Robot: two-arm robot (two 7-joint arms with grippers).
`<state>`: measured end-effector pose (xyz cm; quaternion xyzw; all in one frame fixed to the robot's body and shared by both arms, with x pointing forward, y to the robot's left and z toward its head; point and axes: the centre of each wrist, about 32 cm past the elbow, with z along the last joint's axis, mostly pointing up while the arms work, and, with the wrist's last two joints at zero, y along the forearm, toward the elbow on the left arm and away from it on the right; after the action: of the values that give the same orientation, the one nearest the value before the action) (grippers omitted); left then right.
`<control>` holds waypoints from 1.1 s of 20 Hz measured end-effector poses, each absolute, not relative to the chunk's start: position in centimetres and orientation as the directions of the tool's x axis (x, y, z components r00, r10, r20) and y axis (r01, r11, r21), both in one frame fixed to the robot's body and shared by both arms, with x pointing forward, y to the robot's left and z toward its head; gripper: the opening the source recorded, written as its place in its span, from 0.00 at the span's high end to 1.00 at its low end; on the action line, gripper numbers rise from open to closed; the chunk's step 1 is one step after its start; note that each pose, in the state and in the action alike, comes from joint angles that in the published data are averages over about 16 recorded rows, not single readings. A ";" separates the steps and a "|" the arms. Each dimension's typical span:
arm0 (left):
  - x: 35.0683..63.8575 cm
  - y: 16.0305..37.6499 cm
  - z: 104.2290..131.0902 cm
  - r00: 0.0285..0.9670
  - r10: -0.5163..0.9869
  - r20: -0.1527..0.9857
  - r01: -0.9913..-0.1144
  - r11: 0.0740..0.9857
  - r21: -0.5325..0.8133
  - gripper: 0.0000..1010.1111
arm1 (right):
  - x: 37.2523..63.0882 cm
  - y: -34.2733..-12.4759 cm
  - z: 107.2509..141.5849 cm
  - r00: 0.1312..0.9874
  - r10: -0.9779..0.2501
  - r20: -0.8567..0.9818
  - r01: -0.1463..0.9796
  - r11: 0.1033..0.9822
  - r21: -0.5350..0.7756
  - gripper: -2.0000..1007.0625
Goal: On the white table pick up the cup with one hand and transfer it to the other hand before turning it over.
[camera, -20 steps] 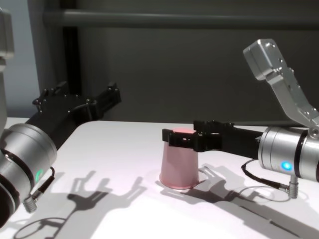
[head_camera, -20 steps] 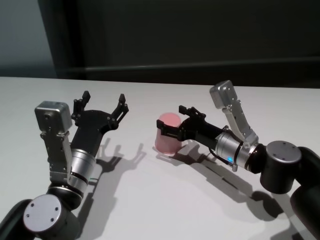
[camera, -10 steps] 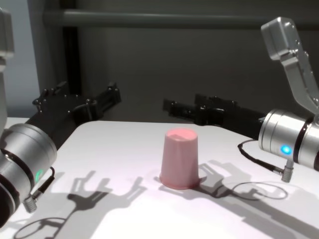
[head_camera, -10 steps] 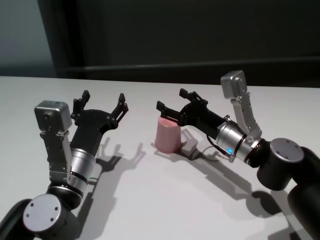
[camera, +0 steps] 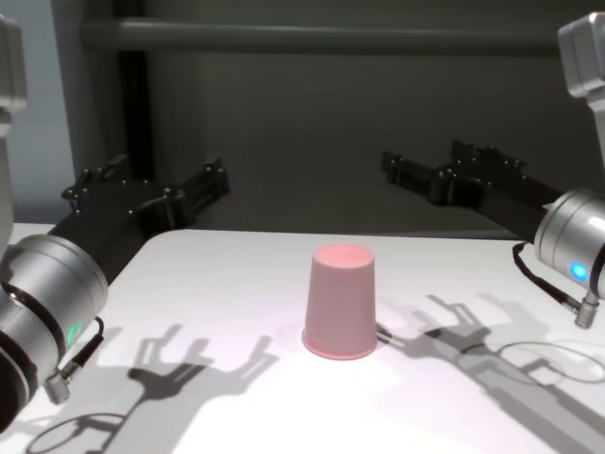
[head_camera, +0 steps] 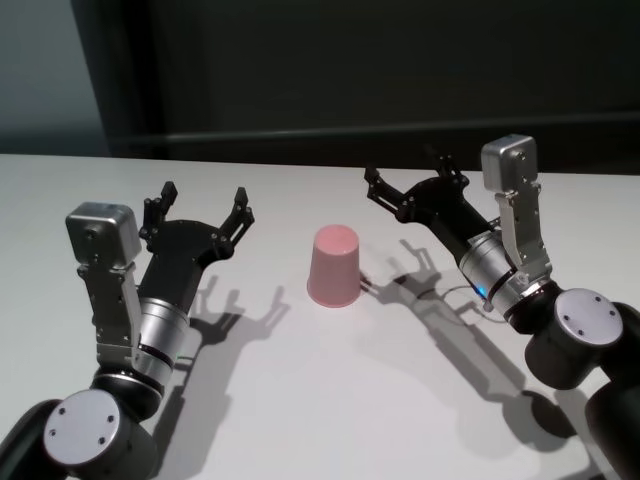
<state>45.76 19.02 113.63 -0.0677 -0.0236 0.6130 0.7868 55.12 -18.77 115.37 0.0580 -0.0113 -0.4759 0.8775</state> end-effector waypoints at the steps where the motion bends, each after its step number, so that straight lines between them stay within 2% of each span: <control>1: 45.8 19.0 113.6 0.247 0.968 -0.046 -0.961 0.239 -0.135 0.01 | 55.0 -18.9 115.3 0.529 -0.848 -0.029 0.845 0.522 0.116 0.01; 10: 45.8 19.0 113.6 0.247 0.968 -0.046 -0.961 0.239 -0.135 0.01 | 53.0 -19.7 114.8 0.383 -0.923 0.023 0.917 0.383 0.111 0.01; 22: 45.8 19.0 113.6 0.247 0.968 -0.046 -0.961 0.239 -0.135 0.01 | 50.3 -20.3 114.1 0.264 -0.960 0.097 0.958 0.272 0.092 0.01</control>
<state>45.77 19.02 113.63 -0.0677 -0.0236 0.6130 0.7868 50.27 -20.30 114.05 0.0074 -0.0669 -0.6031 0.7948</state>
